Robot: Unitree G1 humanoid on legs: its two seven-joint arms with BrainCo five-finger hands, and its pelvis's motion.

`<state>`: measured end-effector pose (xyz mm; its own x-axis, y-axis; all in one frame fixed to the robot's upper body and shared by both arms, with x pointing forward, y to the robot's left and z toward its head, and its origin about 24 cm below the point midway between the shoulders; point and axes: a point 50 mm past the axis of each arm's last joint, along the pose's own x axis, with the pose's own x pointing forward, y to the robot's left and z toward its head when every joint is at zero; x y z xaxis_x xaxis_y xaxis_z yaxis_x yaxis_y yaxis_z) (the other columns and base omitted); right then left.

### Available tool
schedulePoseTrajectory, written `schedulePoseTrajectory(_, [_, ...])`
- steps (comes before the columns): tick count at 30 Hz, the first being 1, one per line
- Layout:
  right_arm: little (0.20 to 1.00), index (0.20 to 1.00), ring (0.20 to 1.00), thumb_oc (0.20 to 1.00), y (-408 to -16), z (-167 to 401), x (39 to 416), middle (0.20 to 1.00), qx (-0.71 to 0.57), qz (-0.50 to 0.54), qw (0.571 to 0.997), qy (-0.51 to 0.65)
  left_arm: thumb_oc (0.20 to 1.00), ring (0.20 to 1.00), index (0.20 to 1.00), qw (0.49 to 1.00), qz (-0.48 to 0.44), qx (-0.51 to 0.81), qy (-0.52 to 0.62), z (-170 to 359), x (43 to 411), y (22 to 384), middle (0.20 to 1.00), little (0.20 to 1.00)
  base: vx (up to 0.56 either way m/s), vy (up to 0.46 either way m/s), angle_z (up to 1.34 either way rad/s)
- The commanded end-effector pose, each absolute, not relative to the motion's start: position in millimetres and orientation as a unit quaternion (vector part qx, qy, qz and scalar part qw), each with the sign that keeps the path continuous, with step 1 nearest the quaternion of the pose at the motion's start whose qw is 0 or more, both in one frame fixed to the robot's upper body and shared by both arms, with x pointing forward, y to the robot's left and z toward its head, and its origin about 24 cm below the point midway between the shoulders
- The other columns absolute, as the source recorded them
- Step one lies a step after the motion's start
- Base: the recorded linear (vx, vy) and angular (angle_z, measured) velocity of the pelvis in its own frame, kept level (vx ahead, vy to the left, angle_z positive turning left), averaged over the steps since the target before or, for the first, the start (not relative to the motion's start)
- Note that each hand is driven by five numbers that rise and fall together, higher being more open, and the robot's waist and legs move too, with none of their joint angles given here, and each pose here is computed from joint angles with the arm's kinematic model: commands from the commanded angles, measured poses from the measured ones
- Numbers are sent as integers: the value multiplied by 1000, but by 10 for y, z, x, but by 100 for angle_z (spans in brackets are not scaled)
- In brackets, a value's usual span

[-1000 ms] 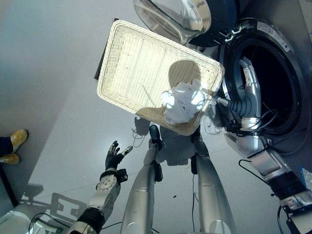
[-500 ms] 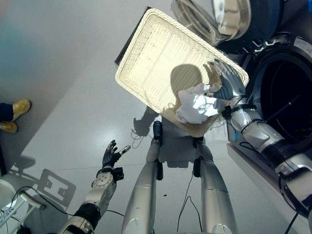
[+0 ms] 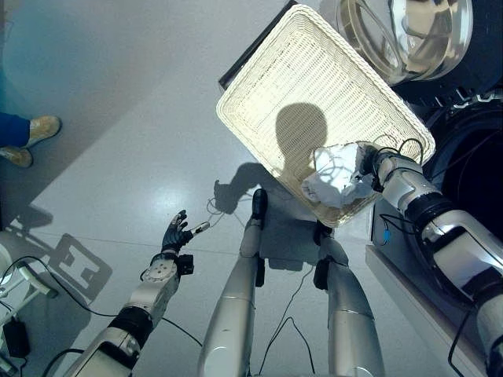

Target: Put the clothes into the washing machine.

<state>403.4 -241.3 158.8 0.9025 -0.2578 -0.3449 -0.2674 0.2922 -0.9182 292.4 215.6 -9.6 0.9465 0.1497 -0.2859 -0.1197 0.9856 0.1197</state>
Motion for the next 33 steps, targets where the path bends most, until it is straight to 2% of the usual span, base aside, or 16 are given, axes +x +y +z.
schedulePoseTrajectory(1, [1000,1000,1000,1000,-2606,946,3783,1000,-568,95,733,362,1000,1000,1000,986,54,70,142,-50,2978,2064,1000,1000,23,-34,14])
schedulePoseTrajectory(3, [1000,1000,1000,1000,-2581,891,3768,1000,-562,112,731,371,1000,1000,1000,986,51,71,141,-41,2987,2042,1000,1000,25,-37,11])
schedulePoseTrajectory(5, [253,253,253,253,-2484,797,3748,253,-552,162,726,377,1000,1000,1000,986,47,69,141,-40,2994,1983,1000,1000,23,-29,6])
schedulePoseTrajectory(6, [200,200,200,200,-2454,785,3745,200,-549,177,725,377,1000,1000,1000,986,47,68,141,-39,2996,1975,1000,1000,13,-9,6])
schedulePoseTrajectory(8, [200,200,200,200,-2325,701,3705,200,-509,239,733,383,1000,1000,1000,986,48,68,143,-37,2999,1958,1000,1000,26,-28,4])
schedulePoseTrajectory(9, [200,200,200,200,-2155,632,3660,200,-468,304,736,382,1000,1000,1000,986,47,68,144,-28,3009,1944,1000,1000,25,-37,2])
schedulePoseTrajectory(15, [200,200,200,200,-1828,562,3558,200,-374,402,757,353,1000,1000,1000,985,56,67,149,-45,3000,1970,1000,1000,10,-45,5])
schedulePoseTrajectory(21, [200,200,200,200,-1504,598,3451,200,-178,480,802,306,1000,1000,1000,984,65,64,156,-94,2956,2011,1000,1000,5,-45,2])
schedulePoseTrajectory(25, [200,200,200,200,-1466,596,3438,200,-144,481,813,295,1000,1000,1000,983,67,63,157,-112,2944,2014,1000,1000,3,-20,-6])
schedulePoseTrajectory(28, [200,200,200,200,-1491,557,3423,200,-87,457,838,286,1000,1000,1000,983,72,60,156,-135,2932,2008,1000,1000,-1,-48,-5])
schedulePoseTrajectory(29, [200,200,200,200,-1512,551,3434,200,-75,440,849,282,1000,1000,1000,983,73,59,156,-137,2933,2001,1000,1000,-10,-36,-11])
schedulePoseTrajectory(30, [200,200,200,200,-1603,542,3487,200,-32,377,886,270,1000,1000,1000,983,72,58,156,-142,2933,1995,1000,1000,-13,-37,-19])
schedulePoseTrajectory(33, [200,200,200,200,-1742,578,3563,200,20,298,922,247,1000,1000,1000,984,71,56,155,-148,2935,1987,1000,1000,-12,-7,-17])
